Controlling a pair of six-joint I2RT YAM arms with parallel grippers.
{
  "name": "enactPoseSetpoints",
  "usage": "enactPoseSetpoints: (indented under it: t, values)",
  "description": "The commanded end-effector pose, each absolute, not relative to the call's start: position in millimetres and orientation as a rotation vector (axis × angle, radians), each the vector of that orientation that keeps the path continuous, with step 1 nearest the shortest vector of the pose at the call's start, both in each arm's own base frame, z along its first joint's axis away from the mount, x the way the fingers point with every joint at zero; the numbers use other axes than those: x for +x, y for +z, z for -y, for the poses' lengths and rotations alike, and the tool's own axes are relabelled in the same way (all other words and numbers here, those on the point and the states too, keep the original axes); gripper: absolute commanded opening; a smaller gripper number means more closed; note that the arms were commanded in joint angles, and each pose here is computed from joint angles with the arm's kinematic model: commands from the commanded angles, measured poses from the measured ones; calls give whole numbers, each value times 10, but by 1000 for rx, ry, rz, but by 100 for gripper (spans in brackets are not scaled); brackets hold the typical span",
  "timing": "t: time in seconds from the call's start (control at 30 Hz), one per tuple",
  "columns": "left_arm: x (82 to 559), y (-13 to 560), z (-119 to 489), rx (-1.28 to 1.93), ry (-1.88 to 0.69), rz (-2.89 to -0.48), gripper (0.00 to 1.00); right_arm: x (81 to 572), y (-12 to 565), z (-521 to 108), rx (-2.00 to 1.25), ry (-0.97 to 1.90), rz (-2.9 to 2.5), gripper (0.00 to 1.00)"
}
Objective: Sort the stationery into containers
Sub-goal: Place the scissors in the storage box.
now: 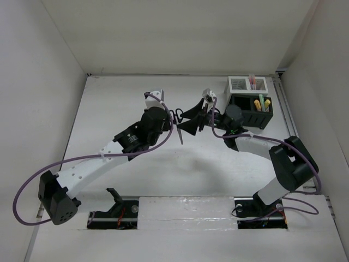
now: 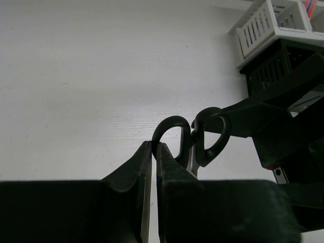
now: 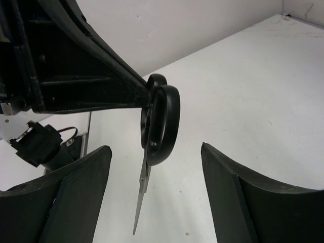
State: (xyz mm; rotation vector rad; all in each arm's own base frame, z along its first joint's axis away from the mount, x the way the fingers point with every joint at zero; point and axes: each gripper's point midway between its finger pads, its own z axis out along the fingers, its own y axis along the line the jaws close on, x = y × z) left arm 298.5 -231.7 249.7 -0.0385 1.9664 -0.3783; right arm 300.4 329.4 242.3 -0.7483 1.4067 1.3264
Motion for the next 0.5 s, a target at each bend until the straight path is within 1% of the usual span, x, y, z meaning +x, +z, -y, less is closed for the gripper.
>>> enactPoseSetpoints:
  t: [0.0,0.1,0.13,0.17,0.3,0.33,0.4,0.47]
  values:
    - [2968,2755,2358,-47,-463,-1892,0,3040,2628,-3318,-777,1295,-1320,78]
    - [2968,2771,2377,-35,-470,-1887,0,3040,2628,-3318,-777,1295,-1319,78]
    - [2968,2771,2377,-35,-471,-1887,0,3029,2652,-3334,-787,1310,-1307,75]
    - [2960,2769,2391,-29,-478,-1890,0,2982,2666,-3364,-804,1321,-1294,75]
    - [2934,2778,2453,13,-507,-1891,0,2981,2657,-3416,-801,1343,-1292,63]
    - [2933,2796,2474,17,-520,-1886,0,2988,2642,-3423,-796,1350,-1294,57]
    - [2920,2752,2483,26,-523,-1896,0,3000,2692,-3444,-803,1359,-1278,48]
    - [2920,2752,2483,26,-522,-1896,0,3008,2680,-3460,-811,1364,-1278,45]
